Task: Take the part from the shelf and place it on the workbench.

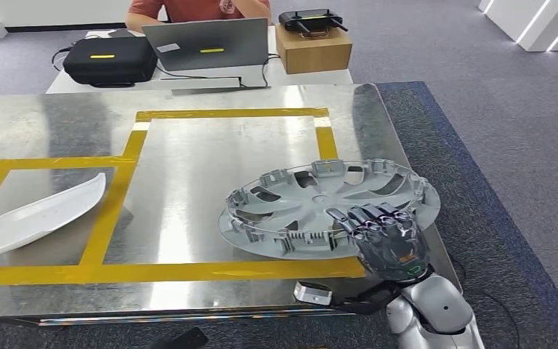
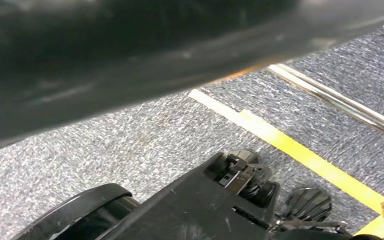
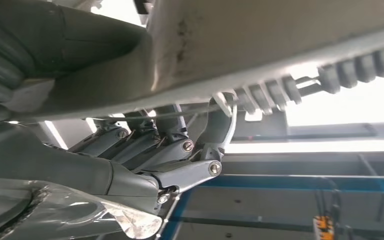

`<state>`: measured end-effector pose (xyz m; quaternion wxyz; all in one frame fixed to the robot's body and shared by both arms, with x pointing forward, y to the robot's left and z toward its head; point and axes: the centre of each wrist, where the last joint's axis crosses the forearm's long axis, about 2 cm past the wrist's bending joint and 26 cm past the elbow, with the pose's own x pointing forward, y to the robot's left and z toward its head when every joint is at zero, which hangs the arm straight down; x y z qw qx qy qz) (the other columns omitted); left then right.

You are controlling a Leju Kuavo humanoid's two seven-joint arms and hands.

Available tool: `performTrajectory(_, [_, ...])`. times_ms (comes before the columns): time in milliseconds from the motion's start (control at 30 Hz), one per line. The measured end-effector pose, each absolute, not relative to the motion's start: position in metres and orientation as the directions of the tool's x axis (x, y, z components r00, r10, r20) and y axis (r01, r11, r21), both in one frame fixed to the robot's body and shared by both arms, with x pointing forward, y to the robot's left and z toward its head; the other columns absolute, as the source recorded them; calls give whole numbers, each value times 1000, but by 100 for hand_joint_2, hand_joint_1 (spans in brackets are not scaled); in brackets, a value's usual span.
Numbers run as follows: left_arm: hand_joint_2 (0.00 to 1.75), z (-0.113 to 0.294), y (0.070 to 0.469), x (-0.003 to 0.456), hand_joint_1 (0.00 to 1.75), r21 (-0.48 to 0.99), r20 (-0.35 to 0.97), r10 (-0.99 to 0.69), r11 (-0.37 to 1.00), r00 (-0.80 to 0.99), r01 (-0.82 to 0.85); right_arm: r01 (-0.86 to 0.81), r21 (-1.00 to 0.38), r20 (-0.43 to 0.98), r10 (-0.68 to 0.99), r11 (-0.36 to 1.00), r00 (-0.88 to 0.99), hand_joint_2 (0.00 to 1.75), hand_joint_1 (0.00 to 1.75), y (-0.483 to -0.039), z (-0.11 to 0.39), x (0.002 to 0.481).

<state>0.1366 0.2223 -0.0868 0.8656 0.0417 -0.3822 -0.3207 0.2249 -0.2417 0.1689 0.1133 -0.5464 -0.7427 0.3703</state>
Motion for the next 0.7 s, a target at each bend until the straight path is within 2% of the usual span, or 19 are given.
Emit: performTrajectory(700, [0,-91,229,124,0,319,581,-604,786,546,530,637,-647,-156,745,419,-648,175,175,-142,204,212])
